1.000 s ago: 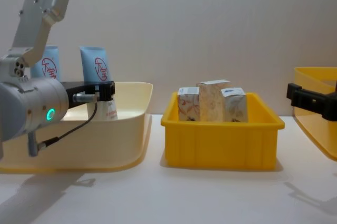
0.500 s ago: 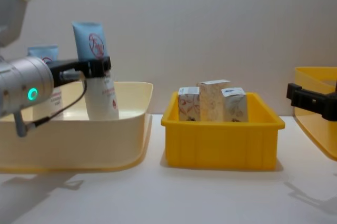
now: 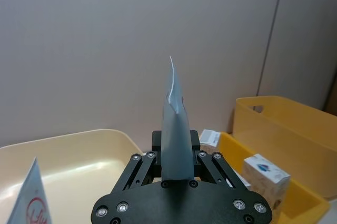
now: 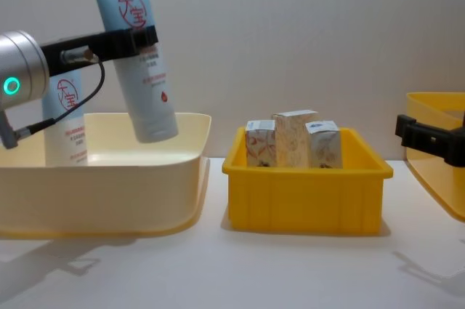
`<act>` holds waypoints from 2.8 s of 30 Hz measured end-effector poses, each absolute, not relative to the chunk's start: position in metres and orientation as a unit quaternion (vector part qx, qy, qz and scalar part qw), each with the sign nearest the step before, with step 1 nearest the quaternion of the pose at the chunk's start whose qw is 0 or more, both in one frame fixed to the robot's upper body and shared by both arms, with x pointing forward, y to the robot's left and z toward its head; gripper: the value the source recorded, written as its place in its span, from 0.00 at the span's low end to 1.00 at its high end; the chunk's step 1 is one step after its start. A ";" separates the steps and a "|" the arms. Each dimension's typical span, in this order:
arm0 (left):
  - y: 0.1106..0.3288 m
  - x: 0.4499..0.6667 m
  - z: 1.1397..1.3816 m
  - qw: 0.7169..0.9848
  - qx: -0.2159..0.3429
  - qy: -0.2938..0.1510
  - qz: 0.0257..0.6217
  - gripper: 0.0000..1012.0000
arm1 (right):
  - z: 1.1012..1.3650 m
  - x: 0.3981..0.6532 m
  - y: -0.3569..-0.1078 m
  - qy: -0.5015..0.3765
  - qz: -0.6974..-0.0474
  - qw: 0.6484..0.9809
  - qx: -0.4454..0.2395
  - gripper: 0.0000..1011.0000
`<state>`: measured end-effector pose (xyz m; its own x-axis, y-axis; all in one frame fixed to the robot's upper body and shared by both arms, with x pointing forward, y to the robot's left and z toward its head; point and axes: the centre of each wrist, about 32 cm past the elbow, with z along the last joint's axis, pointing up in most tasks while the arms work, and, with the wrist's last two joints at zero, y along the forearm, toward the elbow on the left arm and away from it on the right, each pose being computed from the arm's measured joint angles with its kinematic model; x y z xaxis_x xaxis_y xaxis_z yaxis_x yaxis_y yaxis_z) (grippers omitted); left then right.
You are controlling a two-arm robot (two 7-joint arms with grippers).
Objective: Bimanual collaborative sorting of washing and personal care products
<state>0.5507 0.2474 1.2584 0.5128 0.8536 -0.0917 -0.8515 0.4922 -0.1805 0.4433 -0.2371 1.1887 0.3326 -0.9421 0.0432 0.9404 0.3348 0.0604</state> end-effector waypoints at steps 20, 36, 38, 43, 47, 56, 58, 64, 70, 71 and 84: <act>0.253 0.551 1.266 0.928 -0.126 -0.009 0.351 0.27 | 1.189 0.443 -0.237 -0.035 -0.577 0.816 0.012 0.99; 0.239 0.553 1.250 0.966 -0.093 -0.008 0.242 0.27 | 1.189 0.443 -0.237 -0.035 -0.577 0.816 0.012 0.99; 0.238 0.553 1.248 0.967 -0.090 -0.009 0.237 0.27 | 1.189 0.443 -0.237 -0.035 -0.577 0.816 0.012 0.99; 0.235 0.552 1.244 0.972 -0.084 -0.013 0.221 0.27 | 1.189 0.443 -0.237 -0.035 -0.577 0.816 0.012 0.99; 0.234 0.552 1.241 0.974 -0.080 -0.015 0.211 0.27 | 1.189 0.443 -0.237 -0.035 -0.577 0.816 0.012 0.99; 0.232 0.551 1.238 0.977 -0.076 -0.016 0.201 0.27 | 1.190 0.443 -0.239 -0.035 -0.567 0.823 0.013 0.99; 0.232 0.551 1.238 0.977 -0.075 -0.016 0.199 0.27 | 1.191 0.443 -0.241 -0.035 -0.560 0.827 0.013 0.99; 0.231 0.550 1.237 0.978 -0.074 -0.017 0.196 0.27 | 1.195 0.444 -0.246 -0.034 -0.535 0.844 0.014 0.99; 0.231 0.550 1.236 0.978 -0.073 -0.017 0.194 0.27 | 1.201 0.446 -0.250 -0.032 -0.506 0.862 0.014 0.99; 0.231 0.550 1.236 0.978 -0.073 -0.017 0.193 0.27 | 1.202 0.447 -0.251 -0.032 -0.498 0.867 0.013 0.99; 0.231 0.550 1.235 0.979 -0.072 -0.017 0.192 0.27 | 1.215 0.456 -0.256 -0.024 -0.411 0.911 0.008 0.99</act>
